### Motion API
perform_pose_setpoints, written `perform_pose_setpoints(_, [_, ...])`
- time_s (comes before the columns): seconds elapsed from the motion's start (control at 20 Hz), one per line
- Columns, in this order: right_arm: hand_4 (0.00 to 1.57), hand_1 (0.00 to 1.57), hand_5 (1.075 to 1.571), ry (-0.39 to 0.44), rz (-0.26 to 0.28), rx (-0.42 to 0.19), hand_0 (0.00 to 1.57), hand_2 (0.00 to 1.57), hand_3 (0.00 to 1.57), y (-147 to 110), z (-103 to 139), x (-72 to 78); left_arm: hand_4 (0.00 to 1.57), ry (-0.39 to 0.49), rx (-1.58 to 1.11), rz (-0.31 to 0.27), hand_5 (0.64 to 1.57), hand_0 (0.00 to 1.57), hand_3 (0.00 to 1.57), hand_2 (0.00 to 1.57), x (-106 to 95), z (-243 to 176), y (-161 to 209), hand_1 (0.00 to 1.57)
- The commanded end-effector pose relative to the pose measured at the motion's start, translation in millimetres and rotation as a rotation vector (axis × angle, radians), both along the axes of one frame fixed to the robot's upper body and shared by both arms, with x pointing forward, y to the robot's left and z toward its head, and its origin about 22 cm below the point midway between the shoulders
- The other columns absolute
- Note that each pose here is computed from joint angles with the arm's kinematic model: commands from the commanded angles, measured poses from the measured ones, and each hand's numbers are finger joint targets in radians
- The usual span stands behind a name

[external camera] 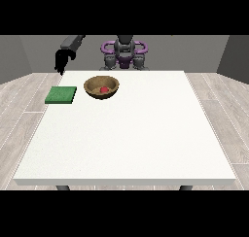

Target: Pick the cup and pour the ball into the bowl, then pick the bowl and place it on the pad

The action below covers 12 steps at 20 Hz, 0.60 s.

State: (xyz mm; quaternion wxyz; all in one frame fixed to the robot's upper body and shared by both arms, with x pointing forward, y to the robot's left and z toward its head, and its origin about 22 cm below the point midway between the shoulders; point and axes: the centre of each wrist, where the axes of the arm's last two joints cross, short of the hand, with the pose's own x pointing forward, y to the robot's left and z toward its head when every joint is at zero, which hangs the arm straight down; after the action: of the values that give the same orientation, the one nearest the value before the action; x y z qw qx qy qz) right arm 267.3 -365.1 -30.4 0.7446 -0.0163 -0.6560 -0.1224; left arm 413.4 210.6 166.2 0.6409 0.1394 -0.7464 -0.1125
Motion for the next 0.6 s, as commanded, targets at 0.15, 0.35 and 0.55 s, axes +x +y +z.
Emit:
perform_pose_setpoints(0.15, [0.74, 0.0, 1.565, -0.017, -0.038, 0.044, 0.0, 0.0, 0.0, 36.8, -34.7, -10.0, 1.06, -0.068, -0.203, -0.125, 1.558, 0.0, 0.0, 0.0, -11.4, 29.1, 103.4, 0.0])
perform_pose_setpoints(0.35, [0.72, 0.0, 1.566, -0.105, -0.091, 0.057, 0.0, 0.0, 0.0, 35.7, -41.0, 6.2, 1.04, -0.1, -0.193, -0.164, 1.558, 0.0, 0.0, 0.0, -16.3, 53.9, 119.4, 0.0])
perform_pose_setpoints(0.55, [0.61, 0.0, 1.557, -0.05, -0.047, 0.051, 0.0, 0.0, 0.0, 54.3, -60.6, 0.7, 0.98, -0.066, -0.204, -0.138, 1.552, 0.0, 0.0, 0.0, -35.0, 41.0, 158.8, 0.0])
